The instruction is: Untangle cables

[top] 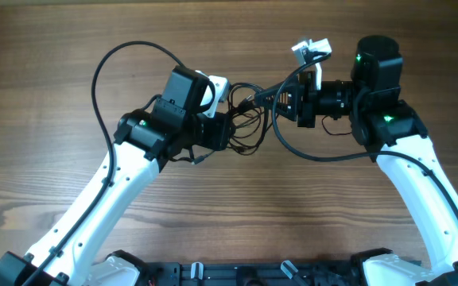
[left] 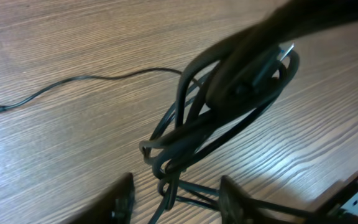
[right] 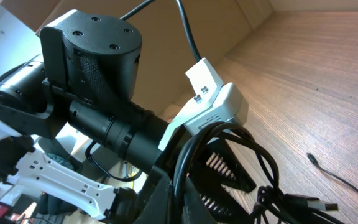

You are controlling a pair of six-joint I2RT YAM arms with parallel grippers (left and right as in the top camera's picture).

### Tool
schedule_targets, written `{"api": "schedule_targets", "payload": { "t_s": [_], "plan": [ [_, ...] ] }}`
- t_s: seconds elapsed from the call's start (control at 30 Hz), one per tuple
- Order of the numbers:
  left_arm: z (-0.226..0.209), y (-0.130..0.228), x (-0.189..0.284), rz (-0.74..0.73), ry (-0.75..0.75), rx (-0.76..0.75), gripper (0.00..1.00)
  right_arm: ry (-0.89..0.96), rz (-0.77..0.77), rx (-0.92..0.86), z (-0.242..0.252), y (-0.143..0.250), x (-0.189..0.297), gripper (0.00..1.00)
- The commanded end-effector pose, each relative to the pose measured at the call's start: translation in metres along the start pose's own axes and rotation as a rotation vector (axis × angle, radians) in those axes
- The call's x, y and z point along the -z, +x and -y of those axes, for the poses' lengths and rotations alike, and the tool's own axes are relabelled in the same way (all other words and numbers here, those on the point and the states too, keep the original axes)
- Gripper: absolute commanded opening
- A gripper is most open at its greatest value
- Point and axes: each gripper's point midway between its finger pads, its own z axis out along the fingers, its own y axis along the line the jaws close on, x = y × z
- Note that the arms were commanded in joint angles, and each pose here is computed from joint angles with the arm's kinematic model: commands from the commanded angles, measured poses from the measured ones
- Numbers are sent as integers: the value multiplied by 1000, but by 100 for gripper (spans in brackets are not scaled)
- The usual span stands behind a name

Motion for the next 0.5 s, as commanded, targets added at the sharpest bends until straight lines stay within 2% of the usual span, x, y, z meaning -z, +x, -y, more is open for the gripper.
{"api": "schedule_targets", "payload": {
  "t_s": [0.0, 0.1, 0.27, 0.3, 0.33, 0.37, 0.4, 0.47],
  "plan": [
    [0, -2, -13, -16, 6, -2, 18, -35, -2, 28, -13, -5, 1, 4],
    [-7, 2, -23, -45, -16, 6, 7, -35, -3, 23, -12, -4, 1, 4],
    [-10, 1, -25, -44, -35, 7, 6, -34, -4, 22, -12, -4, 1, 4],
    [-10, 2, -25, -44, -36, 8, 11, -34, -3, 22, -12, -4, 1, 4],
    [-10, 2, -25, -45, -36, 8, 30, -34, -4, 22, -12, -4, 1, 4],
    [-10, 2, -25, -45, -35, 8, 41, -34, -4, 22, -12, -4, 1, 4],
    [-10, 2, -25, -46, -35, 8, 47, -34, -3, 22, -12, -4, 1, 4],
    [-5, 3, -25, -52, -5, 8, 53, -33, -3, 23, -12, -4, 1, 4]
  ]
}}
